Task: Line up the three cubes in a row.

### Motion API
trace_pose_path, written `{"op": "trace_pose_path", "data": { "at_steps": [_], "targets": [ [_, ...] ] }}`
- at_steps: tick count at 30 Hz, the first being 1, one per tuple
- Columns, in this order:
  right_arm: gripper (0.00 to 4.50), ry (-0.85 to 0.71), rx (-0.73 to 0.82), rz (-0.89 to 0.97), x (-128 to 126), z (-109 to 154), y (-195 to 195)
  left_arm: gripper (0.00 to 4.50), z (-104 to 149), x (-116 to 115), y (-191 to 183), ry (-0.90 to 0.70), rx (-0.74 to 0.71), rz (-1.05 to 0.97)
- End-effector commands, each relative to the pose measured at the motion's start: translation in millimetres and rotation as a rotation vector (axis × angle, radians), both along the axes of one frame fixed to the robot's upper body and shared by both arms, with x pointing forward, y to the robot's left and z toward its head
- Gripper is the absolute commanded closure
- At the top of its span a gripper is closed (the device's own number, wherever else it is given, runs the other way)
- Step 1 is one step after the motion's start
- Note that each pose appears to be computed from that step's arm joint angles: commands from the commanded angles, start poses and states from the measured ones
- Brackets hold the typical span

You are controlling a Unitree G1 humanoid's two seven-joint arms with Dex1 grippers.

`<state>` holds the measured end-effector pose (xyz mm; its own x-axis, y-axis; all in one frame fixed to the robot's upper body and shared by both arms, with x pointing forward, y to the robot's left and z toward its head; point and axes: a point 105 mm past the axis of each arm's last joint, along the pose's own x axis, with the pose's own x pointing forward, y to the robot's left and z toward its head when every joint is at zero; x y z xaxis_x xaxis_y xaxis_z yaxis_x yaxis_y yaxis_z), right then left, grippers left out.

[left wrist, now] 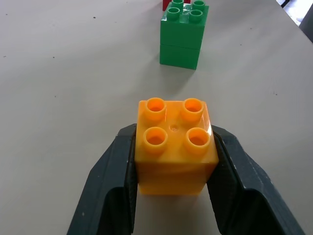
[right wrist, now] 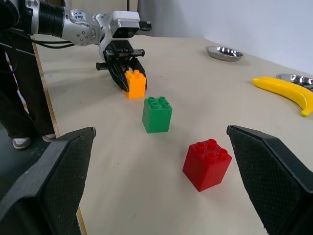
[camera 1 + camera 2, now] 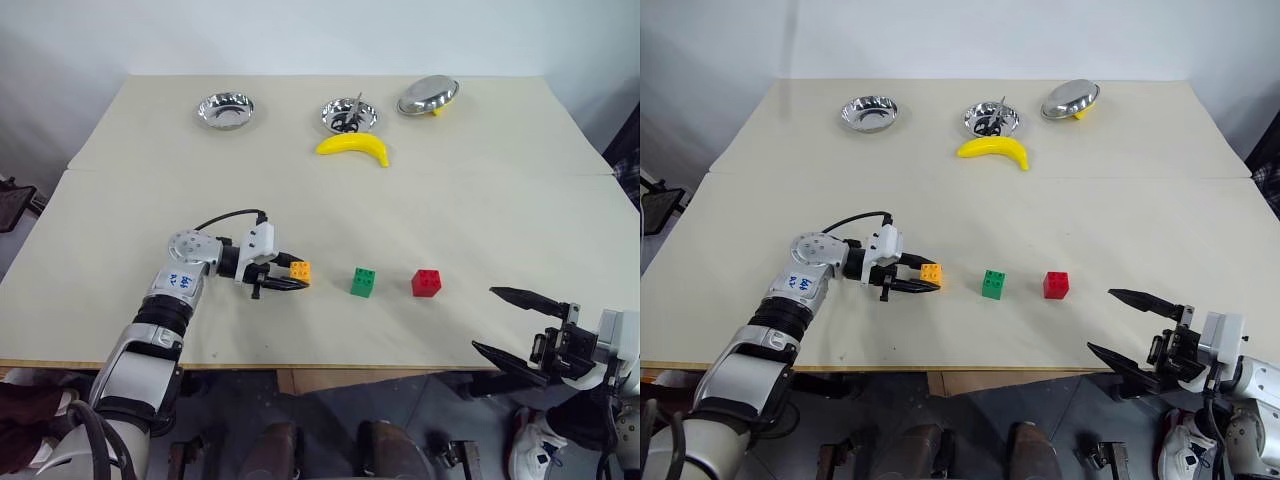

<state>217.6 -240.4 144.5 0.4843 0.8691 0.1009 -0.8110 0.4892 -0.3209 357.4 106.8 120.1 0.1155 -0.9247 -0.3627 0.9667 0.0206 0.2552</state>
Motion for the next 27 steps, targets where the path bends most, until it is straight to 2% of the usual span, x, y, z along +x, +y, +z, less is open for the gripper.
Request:
{"op": "trace_pose_path", "data": {
  "at_steps": [1, 7, 8, 15, 19, 27],
  "targets": [
    [0.0, -0.02, 0.005, 0.005, 0, 4, 1, 1.97, -8, 1, 6, 0.017, 0.032, 0.008],
    [0.0, -0.017, 0.006, 0.014, 2, 4, 2, 0.19, -3, 7, 17, -0.019, 0.007, 0.06],
    [0.0, -0.016, 0.005, 0.019, 2, 4, 3, 0.09, -1, 5, 21, -0.018, -0.008, 0.062],
    [0.0, 0.002, -0.013, 0.041, 4, 3, -1, 0.09, 9, -20, 61, -0.039, -0.053, 0.087],
    [0.0, 0.024, -0.044, 0.063, 4, 3, -10, 0.09, 18, -47, 93, -0.094, -0.102, 0.177],
    [0.0, 0.114, -0.147, 0.099, 9, -8, -33, 0.09, 7, -102, 152, -0.095, -0.05, 0.411]
  ]
}}
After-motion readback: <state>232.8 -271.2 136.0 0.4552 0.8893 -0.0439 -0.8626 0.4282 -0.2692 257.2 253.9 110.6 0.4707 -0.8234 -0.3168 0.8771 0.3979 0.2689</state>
